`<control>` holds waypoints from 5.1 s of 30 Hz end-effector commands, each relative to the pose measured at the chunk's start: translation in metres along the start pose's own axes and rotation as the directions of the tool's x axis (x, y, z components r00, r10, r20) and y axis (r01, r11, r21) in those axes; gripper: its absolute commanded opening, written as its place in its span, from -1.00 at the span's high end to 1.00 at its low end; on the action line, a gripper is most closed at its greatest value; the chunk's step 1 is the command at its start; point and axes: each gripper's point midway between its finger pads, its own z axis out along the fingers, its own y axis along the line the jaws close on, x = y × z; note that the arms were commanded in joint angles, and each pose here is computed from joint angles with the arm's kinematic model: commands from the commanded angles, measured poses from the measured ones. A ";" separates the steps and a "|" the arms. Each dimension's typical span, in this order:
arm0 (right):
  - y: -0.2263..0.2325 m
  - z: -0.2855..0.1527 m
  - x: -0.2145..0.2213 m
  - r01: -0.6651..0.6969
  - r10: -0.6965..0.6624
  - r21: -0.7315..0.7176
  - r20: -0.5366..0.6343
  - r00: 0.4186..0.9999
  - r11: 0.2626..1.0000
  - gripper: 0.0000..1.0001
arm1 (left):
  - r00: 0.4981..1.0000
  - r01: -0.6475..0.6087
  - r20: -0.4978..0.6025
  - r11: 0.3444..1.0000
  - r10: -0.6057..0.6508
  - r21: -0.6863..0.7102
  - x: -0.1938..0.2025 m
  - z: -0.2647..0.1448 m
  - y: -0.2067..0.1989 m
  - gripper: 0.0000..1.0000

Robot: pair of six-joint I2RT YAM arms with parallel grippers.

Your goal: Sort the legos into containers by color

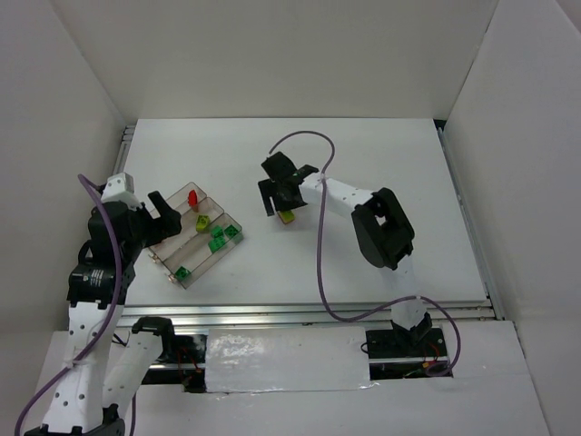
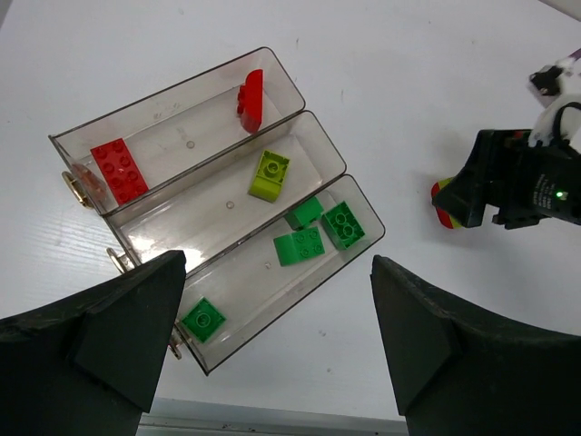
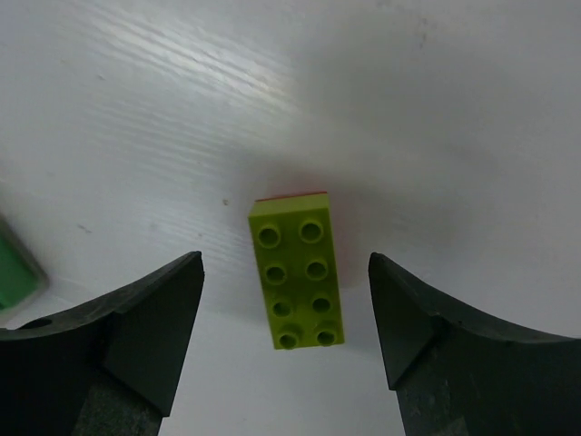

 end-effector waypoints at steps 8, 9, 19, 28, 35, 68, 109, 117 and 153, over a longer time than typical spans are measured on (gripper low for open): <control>-0.012 0.008 0.025 0.025 -0.026 -0.016 -0.081 0.996 1.000 -0.13 | 1.000 -0.028 0.015 0.998 0.027 0.054 -0.006 0.007 -0.010 -0.91; -0.013 0.008 0.026 0.024 -0.025 -0.017 -0.084 0.996 1.000 -0.08 | 1.000 -0.029 0.013 0.998 0.028 0.055 -0.006 0.007 -0.010 -0.91; 0.006 -0.038 0.006 -0.008 0.010 -0.147 0.016 1.000 0.989 1.00 | 0.999 -0.034 0.004 0.995 0.034 0.092 -0.004 0.009 -0.017 -0.93; 0.099 -0.257 0.015 0.162 0.128 -0.888 0.238 0.963 0.431 1.00 | 0.985 0.054 -0.134 0.549 0.107 0.834 0.015 -0.048 -0.160 -0.93; 0.111 -0.345 0.023 0.310 0.244 -0.938 0.341 0.908 0.159 1.00 | 0.986 -0.029 -0.010 0.229 0.168 0.973 0.013 -0.115 -0.214 -0.95; 0.126 -0.376 0.024 0.422 0.226 -0.900 0.435 0.871 0.106 -0.12 | 0.979 -0.112 0.092 0.108 0.183 0.988 0.013 -0.144 -0.221 1.00; 0.122 -0.386 0.023 0.430 0.275 -0.901 0.427 0.861 0.053 1.00 | 0.981 -0.123 0.108 0.089 0.163 0.988 0.015 -0.148 -0.220 -0.32; 0.124 -0.391 0.022 0.431 0.272 -0.902 0.420 0.866 0.023 1.00 | 0.981 -0.100 0.083 0.086 0.175 0.991 0.018 -0.141 -0.222 -0.32; 0.028 -0.257 0.017 0.090 0.295 -0.662 0.446 0.845 0.744 1.00 | 0.945 0.311 0.121 0.728 -0.303 -0.611 -0.048 0.171 0.049 0.85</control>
